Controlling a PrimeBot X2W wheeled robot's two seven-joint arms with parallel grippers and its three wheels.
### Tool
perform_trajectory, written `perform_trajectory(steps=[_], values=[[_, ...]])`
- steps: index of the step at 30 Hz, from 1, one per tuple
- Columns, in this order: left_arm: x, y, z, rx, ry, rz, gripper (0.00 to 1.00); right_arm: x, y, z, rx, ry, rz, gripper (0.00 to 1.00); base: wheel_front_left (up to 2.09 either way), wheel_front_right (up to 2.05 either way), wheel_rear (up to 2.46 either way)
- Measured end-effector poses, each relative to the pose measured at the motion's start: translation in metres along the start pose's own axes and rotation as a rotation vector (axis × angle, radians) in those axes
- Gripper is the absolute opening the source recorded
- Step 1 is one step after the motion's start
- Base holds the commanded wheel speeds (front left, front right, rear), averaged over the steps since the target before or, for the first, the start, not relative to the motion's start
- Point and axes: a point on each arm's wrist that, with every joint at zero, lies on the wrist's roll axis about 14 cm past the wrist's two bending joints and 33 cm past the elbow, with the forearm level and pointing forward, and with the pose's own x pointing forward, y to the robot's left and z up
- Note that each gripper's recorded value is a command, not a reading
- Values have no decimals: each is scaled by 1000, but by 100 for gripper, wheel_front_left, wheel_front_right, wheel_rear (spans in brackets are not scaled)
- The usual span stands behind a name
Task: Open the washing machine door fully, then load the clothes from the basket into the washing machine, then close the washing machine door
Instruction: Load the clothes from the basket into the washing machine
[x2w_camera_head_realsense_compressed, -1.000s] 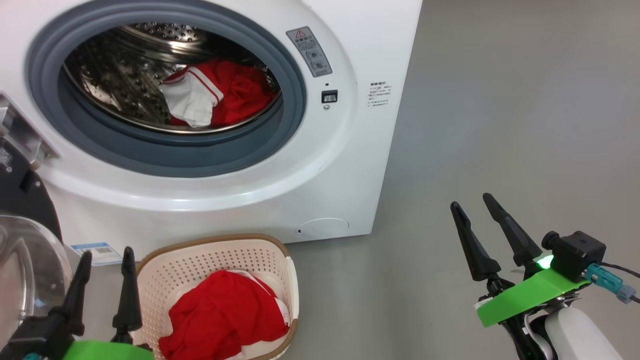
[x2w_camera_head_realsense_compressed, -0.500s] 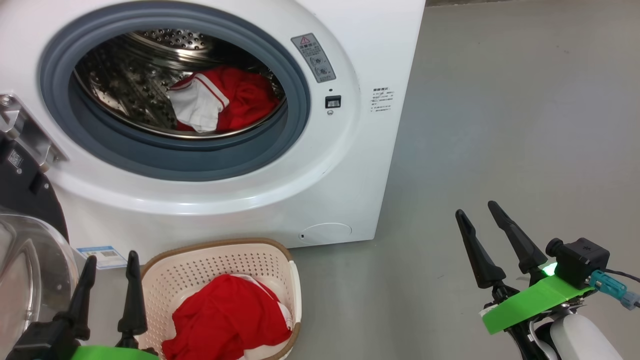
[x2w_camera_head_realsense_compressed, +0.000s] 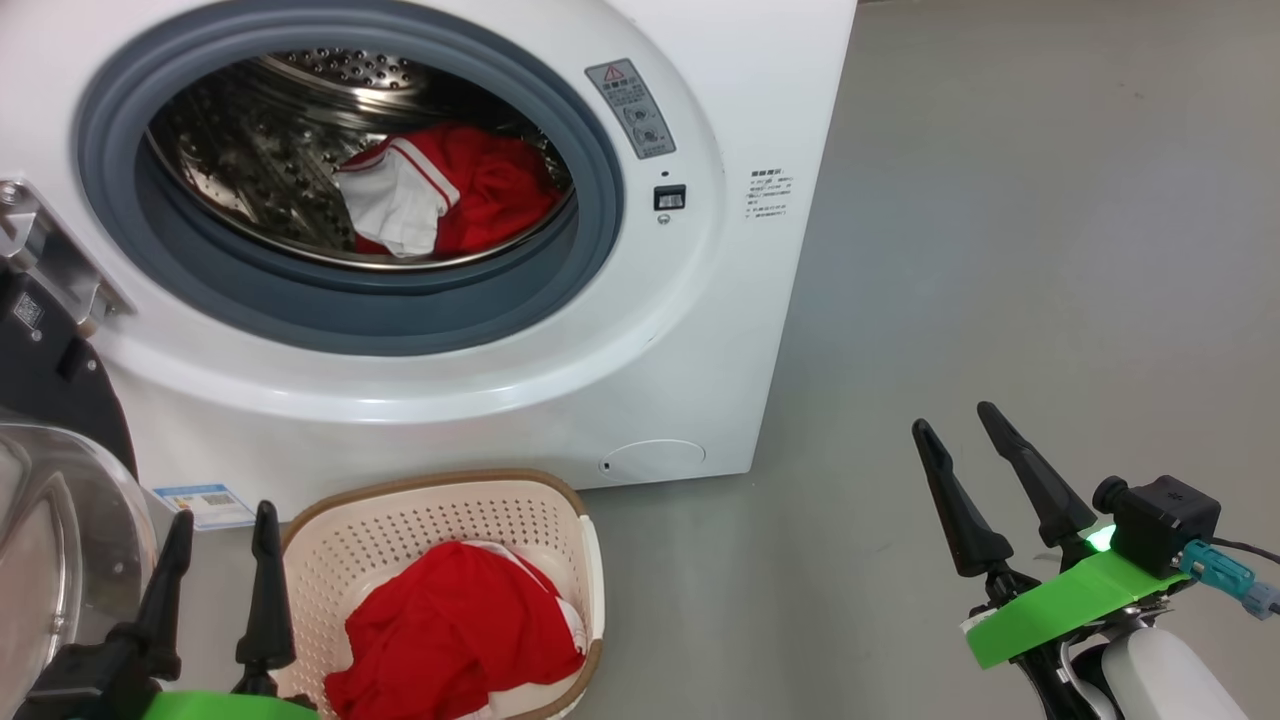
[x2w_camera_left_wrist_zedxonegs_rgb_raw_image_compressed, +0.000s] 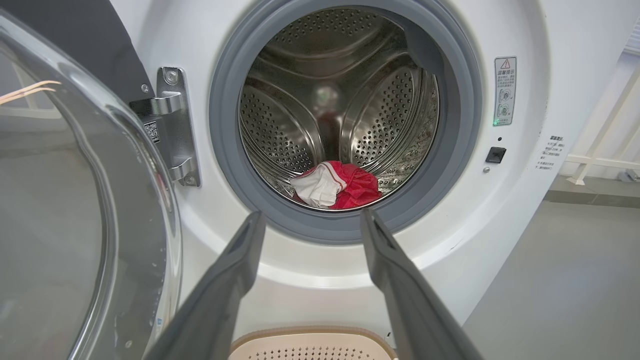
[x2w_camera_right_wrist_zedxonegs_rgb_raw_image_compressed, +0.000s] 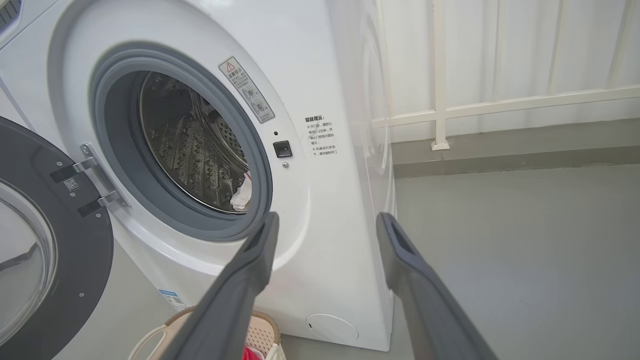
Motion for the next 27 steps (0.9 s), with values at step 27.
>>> perform_trajectory(steps=[27], values=[[4,3,-9,-10,21,9,100,3,-4,-9,7,20,-10,100,0,0,0]])
